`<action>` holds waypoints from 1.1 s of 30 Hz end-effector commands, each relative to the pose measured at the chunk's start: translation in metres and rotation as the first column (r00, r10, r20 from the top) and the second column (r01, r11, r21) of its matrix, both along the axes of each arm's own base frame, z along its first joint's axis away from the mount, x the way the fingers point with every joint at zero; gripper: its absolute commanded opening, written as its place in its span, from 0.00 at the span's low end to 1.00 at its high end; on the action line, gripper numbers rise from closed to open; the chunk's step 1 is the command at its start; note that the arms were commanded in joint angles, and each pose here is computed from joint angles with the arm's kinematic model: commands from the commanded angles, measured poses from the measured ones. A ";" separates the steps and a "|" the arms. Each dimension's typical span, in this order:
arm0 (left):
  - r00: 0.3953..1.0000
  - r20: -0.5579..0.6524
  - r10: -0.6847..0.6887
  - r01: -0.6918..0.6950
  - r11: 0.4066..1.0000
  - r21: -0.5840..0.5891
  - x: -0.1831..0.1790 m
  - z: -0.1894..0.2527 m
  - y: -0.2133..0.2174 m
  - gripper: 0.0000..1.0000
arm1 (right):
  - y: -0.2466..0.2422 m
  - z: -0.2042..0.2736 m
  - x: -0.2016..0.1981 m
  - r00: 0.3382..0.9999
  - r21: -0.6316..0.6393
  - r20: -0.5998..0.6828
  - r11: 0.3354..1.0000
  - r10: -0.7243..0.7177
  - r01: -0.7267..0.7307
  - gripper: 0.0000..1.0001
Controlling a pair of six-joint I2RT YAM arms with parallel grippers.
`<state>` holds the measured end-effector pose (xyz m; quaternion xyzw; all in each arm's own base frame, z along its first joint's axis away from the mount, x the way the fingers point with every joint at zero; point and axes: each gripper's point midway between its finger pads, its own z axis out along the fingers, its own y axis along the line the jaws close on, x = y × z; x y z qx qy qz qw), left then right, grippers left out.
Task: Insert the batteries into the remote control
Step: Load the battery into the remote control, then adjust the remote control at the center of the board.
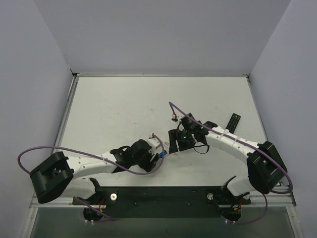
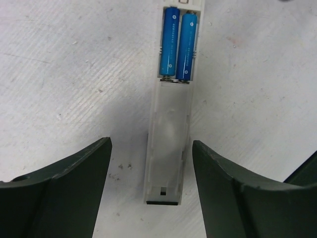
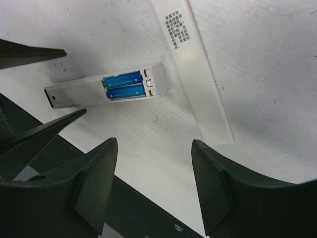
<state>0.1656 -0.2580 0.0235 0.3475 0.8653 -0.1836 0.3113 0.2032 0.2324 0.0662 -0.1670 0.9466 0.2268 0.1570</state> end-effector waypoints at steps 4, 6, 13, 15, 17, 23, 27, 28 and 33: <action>0.982 0.063 0.180 -0.172 0.978 -0.118 0.018 0.048 0.007 0.80 | 0.017 -0.015 -0.010 0.992 0.058 -0.066 0.993 0.105 -0.101 0.60; 0.976 0.036 0.216 -0.211 0.970 -0.123 0.015 0.049 0.013 0.82 | 0.022 -0.016 -0.007 0.992 0.065 -0.067 0.992 0.110 -0.106 0.61; 0.964 -0.104 0.244 -0.255 0.961 -0.110 -0.005 0.047 0.015 0.86 | 0.031 -0.026 0.004 0.992 0.057 -0.073 0.993 0.106 -0.102 0.63; 0.952 -0.146 0.269 -0.288 0.948 -0.131 -0.010 0.056 0.013 0.87 | 0.032 -0.024 0.007 0.992 0.057 -0.064 0.993 0.107 -0.103 0.63; 0.931 -0.195 0.309 -0.332 0.938 -0.103 -0.017 0.055 0.021 0.89 | 0.033 -0.023 0.010 0.993 0.056 -0.057 0.993 0.106 -0.103 0.64; 0.909 -0.308 0.279 -0.336 0.930 -0.148 -0.037 0.054 0.014 0.88 | 0.039 -0.024 0.014 0.992 0.065 -0.058 0.992 0.114 -0.110 0.63; 0.902 -0.369 0.225 -0.301 0.940 -0.161 -0.044 0.048 0.007 0.84 | 0.042 -0.025 0.018 0.992 0.068 -0.055 0.992 0.113 -0.109 0.63; 0.902 -0.374 0.218 -0.296 0.941 -0.166 -0.044 0.047 0.005 0.82 | 0.042 -0.026 0.017 0.992 0.068 -0.056 0.991 0.116 -0.113 0.63; 0.882 -0.431 0.191 -0.273 0.952 -0.137 -0.048 0.033 0.001 0.75 | 0.042 -0.029 0.018 0.992 0.063 -0.059 0.992 0.113 -0.110 0.63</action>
